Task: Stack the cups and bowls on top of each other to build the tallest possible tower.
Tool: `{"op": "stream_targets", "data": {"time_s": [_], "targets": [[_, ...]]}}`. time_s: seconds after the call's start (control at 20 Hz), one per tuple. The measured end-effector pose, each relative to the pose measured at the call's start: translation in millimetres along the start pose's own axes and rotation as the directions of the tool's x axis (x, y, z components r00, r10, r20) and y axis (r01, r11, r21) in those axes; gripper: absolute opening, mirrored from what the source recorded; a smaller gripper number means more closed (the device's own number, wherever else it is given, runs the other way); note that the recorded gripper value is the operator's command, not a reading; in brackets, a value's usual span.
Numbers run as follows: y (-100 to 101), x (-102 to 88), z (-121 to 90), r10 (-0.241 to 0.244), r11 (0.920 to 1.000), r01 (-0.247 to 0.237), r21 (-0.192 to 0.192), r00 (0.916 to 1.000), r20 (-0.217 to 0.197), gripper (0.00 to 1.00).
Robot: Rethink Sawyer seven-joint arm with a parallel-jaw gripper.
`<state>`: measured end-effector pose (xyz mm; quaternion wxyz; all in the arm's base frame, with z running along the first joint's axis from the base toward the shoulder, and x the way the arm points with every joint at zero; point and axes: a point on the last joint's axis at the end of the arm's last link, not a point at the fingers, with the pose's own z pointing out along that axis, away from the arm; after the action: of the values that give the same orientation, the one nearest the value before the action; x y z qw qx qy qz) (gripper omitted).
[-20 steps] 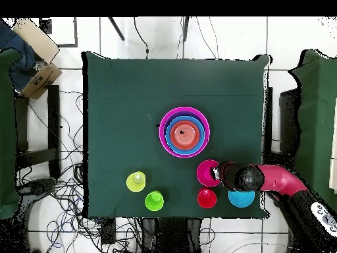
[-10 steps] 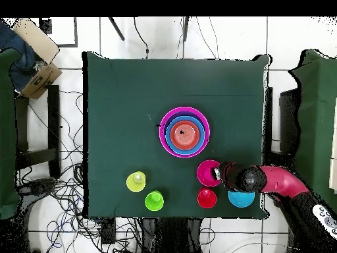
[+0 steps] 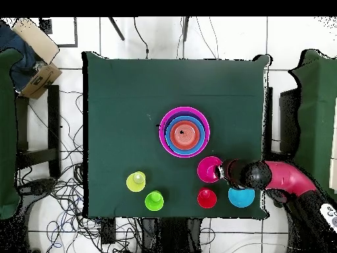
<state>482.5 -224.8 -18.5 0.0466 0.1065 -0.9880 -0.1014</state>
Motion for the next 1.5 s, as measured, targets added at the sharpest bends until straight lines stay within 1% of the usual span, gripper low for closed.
{"op": "stream_targets", "data": {"time_s": [0.1, 0.15, 0.25, 0.3, 0.35, 0.45, 0.5, 0.55, 0.65, 0.75, 0.95, 1.1, 1.15, 1.2, 1.35, 1.45, 1.5], "targets": [[2, -3.9, -10, 0.003, 1.0, -0.003, 0.0, 0.9995, -0.03, 0.0], [6, -12.4, -28, 0.005, 1.0, -0.006, -0.001, 0.9959, -0.09, 0.0], [8, -16.5, -35, 0.006, 1.0, -0.006, -0.001, 0.9933, -0.115, 0.0], [11, -22.3, -44, 0.005, 1.0, -0.005, 0.0, 0.9892, -0.146, 0.0], [15, -32.0, -58, 0.004, 1.0, -0.004, 0.001, 0.981, -0.194, 0.0], [20, -43.9, -72, 0.002, 1.0, -0.001, 0.004, 0.9712, -0.238, 0.0], [22, -49.1, -78, 0.001, 1.0, 0.001, 0.007, 0.9673, -0.254, 0.0], [25, -58.2, -88, -0.001, 0.9999, 0.004, 0.01, 0.9614, -0.275, 0.0], [29, -70.2, -99, -0.005, 0.9997, 0.011, 0.02, 0.9568, -0.291, 0.0], [32, -79.6, -106, -0.008, 0.9994, 0.018, 0.031, 0.9565, -0.292, 0.0], [37, -95.8, -114, -0.019, 0.9979, 0.036, 0.055, 0.9606, -0.277, 0.0], [39, -97.5, -113, -0.024, 0.9976, 0.041, 0.056, 0.9614, -0.274, 0.0], [40, -98.4, -112, -0.026, 0.9975, 0.043, 0.057, 0.9628, -0.269, 0.0], [40, -100.1, -110, -0.029, 0.9971, 0.046, 0.061, 0.9673, -0.252, 0.0], [41, -102.5, -107, -0.036, 0.9963, 0.052, 0.068, 0.9737, -0.225, 0.0], [44, -105.8, -103, -0.046, 0.9952, 0.062, 0.076, 0.9808, -0.189, 0.0], [45, -106.8, -102, -0.051, 0.9948, 0.065, 0.078, 0.9828, -0.177, 0.0]]}}
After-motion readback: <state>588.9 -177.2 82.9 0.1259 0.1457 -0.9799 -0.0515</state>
